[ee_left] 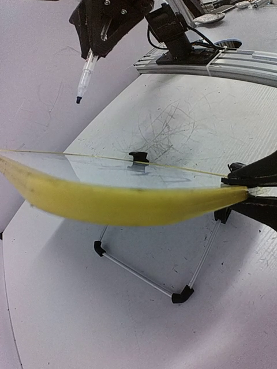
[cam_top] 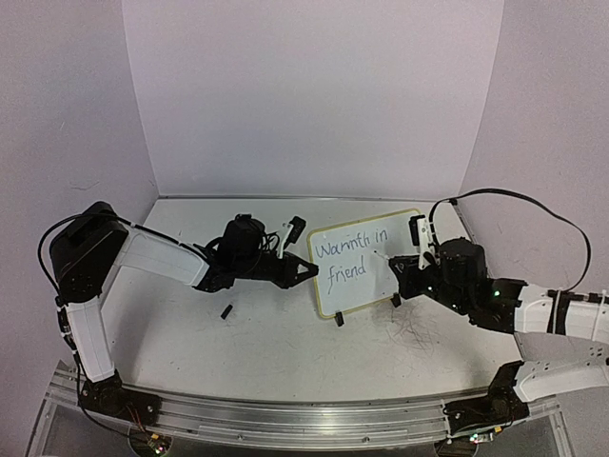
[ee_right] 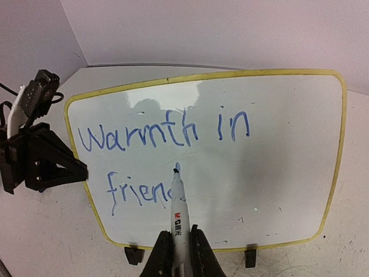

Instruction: Write a sentence on the whiteboard

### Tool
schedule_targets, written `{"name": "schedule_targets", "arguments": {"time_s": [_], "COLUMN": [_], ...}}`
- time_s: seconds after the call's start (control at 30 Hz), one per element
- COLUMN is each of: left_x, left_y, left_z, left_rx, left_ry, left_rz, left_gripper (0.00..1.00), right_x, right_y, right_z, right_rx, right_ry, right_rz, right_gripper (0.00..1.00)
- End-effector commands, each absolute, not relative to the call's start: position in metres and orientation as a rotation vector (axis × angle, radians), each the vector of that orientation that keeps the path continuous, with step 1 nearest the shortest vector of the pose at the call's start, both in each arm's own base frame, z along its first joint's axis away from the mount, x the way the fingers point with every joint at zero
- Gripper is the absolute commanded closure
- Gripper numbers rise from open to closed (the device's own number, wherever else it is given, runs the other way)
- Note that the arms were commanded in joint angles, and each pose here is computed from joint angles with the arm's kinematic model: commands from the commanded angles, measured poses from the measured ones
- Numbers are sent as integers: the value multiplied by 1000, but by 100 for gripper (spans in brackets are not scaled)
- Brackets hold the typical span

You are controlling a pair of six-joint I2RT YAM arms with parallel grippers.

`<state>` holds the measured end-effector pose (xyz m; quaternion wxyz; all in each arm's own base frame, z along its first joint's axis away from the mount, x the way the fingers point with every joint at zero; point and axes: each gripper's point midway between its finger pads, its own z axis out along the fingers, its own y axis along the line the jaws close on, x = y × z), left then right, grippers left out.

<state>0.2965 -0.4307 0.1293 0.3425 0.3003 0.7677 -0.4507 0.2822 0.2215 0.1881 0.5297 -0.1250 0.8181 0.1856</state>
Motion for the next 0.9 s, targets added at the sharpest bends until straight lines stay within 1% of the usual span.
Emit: {"name": "schedule_targets", "arguments": {"time_s": [0.0, 0.4, 0.67, 0.87], "left_x": [282, 283, 284, 283], "left_y": [-420, -418, -420, -419], "left_z": [93, 90, 86, 85], "left_rx": [845, 829, 833, 837], "left_ry": [2137, 2153, 2158, 2159], "left_rz": [-1086, -1071, -1075, -1074], "left_gripper": [100, 100, 100, 100], "right_x": [280, 289, 294, 293], "right_y": [217, 223, 208, 226], "right_z": [171, 142, 145, 146], "right_rx": [-324, -346, -257, -340], "right_ry": [2004, 2070, 2044, 2018], "right_rz": [410, 352, 311, 395], "right_gripper": [100, 100, 100, 100]}}
